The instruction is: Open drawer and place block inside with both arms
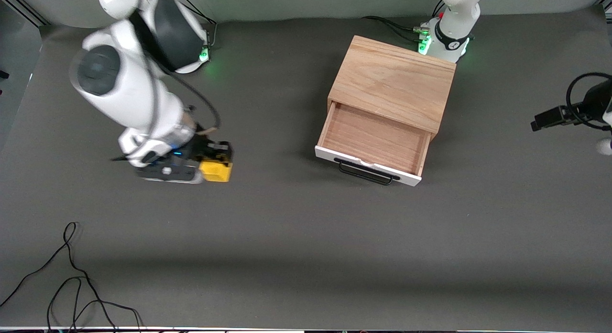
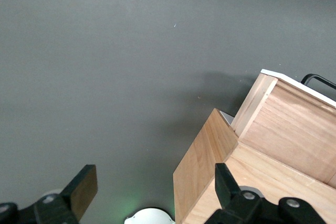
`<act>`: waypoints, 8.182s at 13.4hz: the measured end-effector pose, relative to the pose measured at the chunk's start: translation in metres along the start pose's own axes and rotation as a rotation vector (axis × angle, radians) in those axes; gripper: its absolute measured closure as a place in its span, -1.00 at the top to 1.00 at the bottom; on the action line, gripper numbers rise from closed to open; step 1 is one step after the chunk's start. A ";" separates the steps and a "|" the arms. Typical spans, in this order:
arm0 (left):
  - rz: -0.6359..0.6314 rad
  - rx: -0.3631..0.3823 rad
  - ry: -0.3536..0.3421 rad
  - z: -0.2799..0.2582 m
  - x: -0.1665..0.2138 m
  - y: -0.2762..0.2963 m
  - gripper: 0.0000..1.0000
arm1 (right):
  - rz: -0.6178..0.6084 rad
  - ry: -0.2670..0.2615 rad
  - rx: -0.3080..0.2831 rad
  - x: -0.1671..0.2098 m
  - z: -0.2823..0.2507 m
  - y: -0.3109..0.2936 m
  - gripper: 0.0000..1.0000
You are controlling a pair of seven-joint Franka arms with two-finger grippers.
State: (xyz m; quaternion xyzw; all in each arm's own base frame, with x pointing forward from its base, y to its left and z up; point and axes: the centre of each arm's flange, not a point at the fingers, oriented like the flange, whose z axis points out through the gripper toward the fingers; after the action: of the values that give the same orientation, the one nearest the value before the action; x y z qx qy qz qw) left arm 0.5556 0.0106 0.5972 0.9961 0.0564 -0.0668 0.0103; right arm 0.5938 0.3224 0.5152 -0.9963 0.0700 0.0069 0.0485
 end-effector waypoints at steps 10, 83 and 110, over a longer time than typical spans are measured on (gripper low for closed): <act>0.174 0.016 0.101 -0.013 0.001 0.035 1.00 | 0.110 -0.039 -0.029 -0.109 0.093 -0.189 0.10; 0.245 0.045 0.092 -0.010 -0.012 0.047 1.00 | -0.157 -0.126 -0.145 0.052 -0.134 0.288 0.77; 0.242 0.045 0.076 -0.002 -0.009 0.047 1.00 | -0.136 -0.072 -0.006 0.021 -0.128 0.353 1.00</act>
State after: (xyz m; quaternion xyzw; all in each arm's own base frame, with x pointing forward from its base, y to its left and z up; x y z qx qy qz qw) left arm 0.5520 -0.0366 0.6006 0.9974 -0.0655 -0.0288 -0.0063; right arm 0.5655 -0.0413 0.6084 -0.9980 0.0005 0.0398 0.0482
